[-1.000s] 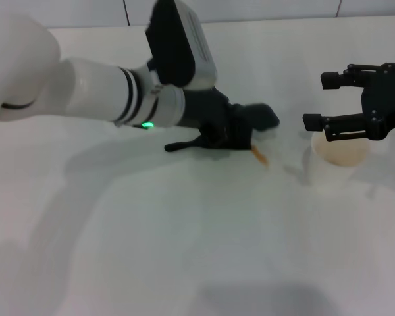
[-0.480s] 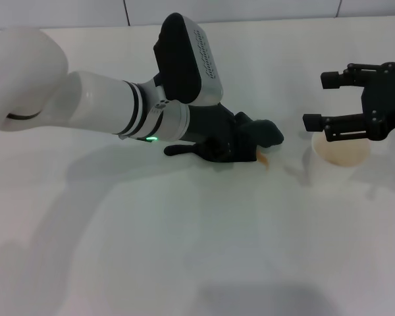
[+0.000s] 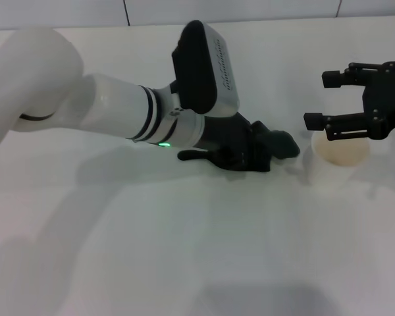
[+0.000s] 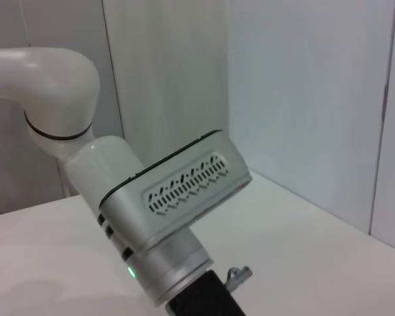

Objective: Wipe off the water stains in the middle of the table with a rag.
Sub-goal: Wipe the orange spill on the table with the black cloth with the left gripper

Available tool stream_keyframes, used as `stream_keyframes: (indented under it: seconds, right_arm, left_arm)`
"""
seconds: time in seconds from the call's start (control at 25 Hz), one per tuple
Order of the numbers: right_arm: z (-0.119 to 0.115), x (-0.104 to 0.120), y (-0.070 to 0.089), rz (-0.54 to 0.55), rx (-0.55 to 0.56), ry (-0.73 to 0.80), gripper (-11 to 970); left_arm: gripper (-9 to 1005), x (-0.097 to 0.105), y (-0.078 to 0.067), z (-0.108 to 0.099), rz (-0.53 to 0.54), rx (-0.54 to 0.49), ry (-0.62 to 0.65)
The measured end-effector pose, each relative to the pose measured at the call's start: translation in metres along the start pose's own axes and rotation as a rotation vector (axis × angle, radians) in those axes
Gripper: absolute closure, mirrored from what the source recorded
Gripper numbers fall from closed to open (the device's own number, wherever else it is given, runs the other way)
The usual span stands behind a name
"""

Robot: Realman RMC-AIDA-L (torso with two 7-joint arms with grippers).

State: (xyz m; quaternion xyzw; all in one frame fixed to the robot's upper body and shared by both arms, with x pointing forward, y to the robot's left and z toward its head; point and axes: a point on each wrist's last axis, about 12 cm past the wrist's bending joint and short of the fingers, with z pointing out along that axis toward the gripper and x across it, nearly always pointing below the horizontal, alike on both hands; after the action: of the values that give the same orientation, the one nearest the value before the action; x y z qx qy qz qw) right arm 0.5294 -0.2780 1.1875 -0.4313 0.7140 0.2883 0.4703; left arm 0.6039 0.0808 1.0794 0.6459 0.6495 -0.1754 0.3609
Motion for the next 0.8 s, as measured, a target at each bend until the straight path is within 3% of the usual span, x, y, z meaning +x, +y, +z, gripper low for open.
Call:
stream_keyframes:
  seconds: [0.48, 0.8]
  right_arm:
    - [0.001, -0.001, 0.0, -0.003, -0.001, -0.001, 120]
    - [0.001, -0.002, 0.0, -0.005, -0.004, -0.008, 120]
  left_arm:
    - [894, 0.004, -0.011, 0.002, -0.013, 0.043, -0.01]
    - [892, 0.014, -0.006, -0.003, -0.041, 0.0, 0.003]
